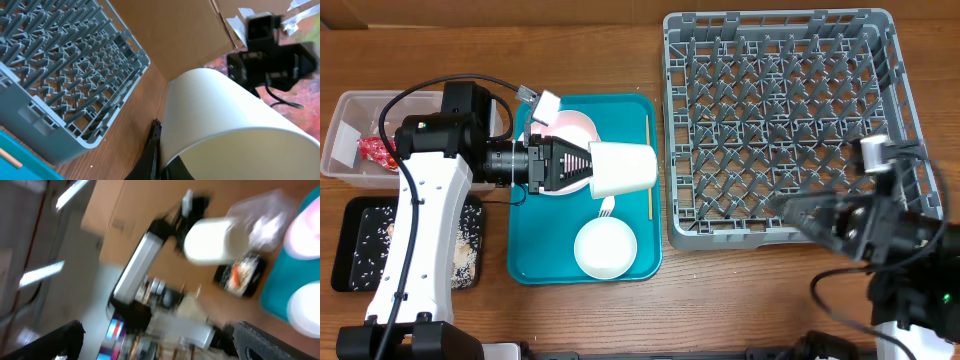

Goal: Sort waste into correct bins and load items into the dishwasher rack

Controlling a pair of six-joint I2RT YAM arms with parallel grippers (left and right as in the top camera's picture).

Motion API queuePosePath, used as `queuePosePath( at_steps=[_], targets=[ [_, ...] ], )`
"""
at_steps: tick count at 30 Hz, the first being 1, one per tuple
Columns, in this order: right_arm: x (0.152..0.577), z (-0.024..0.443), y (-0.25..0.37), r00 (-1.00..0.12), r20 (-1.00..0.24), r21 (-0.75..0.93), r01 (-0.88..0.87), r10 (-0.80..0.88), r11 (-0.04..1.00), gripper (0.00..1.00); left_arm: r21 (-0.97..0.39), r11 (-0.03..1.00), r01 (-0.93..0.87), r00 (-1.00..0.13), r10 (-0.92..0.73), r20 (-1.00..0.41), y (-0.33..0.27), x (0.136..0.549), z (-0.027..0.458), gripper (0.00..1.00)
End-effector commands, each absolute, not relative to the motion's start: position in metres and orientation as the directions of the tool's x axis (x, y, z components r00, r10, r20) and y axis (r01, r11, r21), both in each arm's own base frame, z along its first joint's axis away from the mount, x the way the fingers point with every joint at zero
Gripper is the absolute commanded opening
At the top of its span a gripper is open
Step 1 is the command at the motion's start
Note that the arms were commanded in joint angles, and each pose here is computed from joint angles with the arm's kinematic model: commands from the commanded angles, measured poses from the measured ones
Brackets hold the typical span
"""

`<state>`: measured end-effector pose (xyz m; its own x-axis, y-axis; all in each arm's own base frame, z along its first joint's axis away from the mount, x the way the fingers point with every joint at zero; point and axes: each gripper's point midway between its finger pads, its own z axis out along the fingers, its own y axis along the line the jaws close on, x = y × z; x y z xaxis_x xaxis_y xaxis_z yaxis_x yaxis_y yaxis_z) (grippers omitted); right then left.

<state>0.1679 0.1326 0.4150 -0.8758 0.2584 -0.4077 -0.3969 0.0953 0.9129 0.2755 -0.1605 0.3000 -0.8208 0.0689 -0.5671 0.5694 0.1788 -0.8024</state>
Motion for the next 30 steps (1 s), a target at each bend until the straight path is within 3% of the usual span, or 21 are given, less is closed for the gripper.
queuePosePath(
  at_steps=[1,5,12,19,23,30],
  targets=[
    [0.126,0.418,0.163,-0.945,-0.324,0.946,-0.323,0.053,0.034,0.99,-0.786,0.184,0.59,-0.806,0.075,-0.588,-0.16,0.276,0.3,0.05],
    [0.11,0.419,0.171,-0.941,-0.339,0.941,-0.339,-0.004,0.015,0.99,-0.783,0.184,0.594,-0.803,0.076,-0.591,-0.16,0.276,0.3,0.05],
    [0.136,0.416,0.159,-0.922,-0.379,0.925,-0.377,0.081,0.045,1.0,-0.773,0.183,0.608,-0.792,0.078,-0.605,-0.16,0.276,0.3,0.04],
    [0.185,0.388,0.154,-0.979,-0.183,0.983,-0.181,0.086,0.026,0.99,-0.773,0.183,0.607,-0.793,0.078,-0.604,-0.16,0.276,0.3,0.04],
    [0.199,0.382,0.153,-0.978,-0.19,0.982,-0.189,0.087,0.027,0.99,-0.774,0.183,0.607,-0.793,0.078,-0.604,-0.16,0.276,0.3,0.04],
    [0.17,0.397,0.157,-0.965,-0.252,0.968,-0.25,0.076,0.035,0.99,-0.777,0.183,0.602,-0.797,0.078,-0.599,-0.16,0.276,0.3,0.04]
  ],
)
